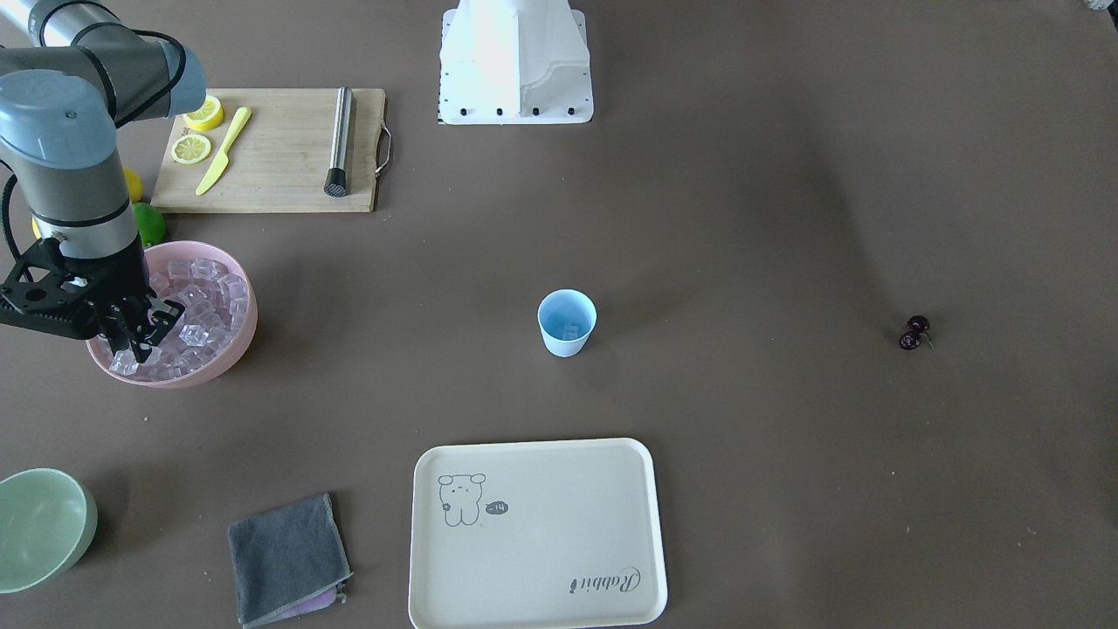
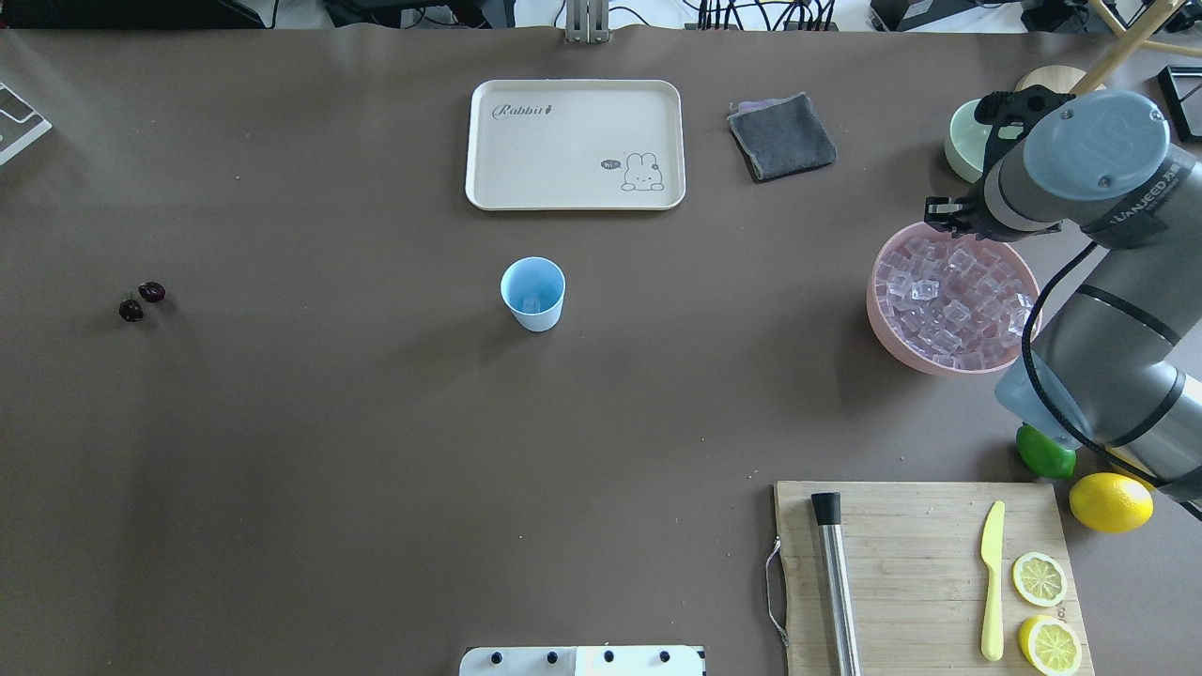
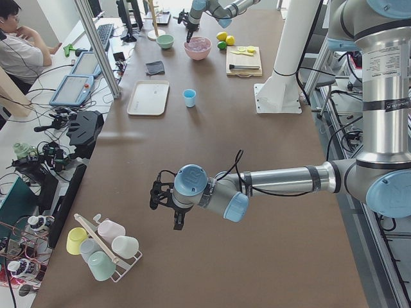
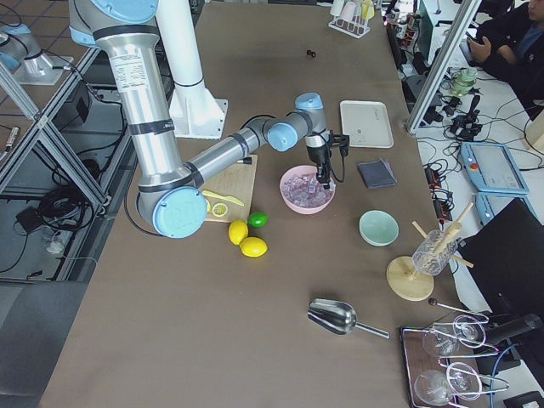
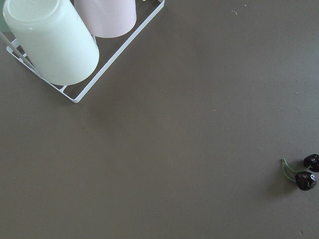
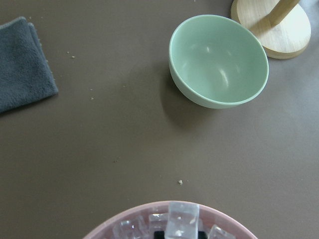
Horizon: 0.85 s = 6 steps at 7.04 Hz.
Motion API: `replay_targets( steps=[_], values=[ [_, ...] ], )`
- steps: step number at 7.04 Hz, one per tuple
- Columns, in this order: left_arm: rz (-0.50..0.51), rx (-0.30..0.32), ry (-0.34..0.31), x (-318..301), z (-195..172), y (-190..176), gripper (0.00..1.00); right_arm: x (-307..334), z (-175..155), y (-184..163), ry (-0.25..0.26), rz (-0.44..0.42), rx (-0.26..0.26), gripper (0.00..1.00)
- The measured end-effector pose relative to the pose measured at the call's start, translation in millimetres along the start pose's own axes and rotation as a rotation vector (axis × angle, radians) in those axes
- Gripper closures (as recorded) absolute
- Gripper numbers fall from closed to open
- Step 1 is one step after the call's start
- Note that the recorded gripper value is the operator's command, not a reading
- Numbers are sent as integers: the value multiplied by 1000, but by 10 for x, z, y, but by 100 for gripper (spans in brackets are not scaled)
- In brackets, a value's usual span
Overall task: Put ice and cherries in cup
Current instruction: 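Lift the ice cube and carry it with the right gripper to the cup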
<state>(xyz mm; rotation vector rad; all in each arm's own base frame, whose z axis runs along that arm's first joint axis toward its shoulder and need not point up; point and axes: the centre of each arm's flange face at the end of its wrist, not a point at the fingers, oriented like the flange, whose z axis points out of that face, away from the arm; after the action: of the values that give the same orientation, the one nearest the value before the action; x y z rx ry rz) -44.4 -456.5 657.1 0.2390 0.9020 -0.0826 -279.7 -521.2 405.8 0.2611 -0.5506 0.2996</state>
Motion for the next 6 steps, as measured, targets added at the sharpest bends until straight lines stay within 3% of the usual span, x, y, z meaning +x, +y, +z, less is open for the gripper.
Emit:
replay_targets(
  steps=[6],
  values=[
    [14, 12, 5, 21, -22, 0, 2, -745, -1086, -188, -223, -7, 117, 100]
  ],
)
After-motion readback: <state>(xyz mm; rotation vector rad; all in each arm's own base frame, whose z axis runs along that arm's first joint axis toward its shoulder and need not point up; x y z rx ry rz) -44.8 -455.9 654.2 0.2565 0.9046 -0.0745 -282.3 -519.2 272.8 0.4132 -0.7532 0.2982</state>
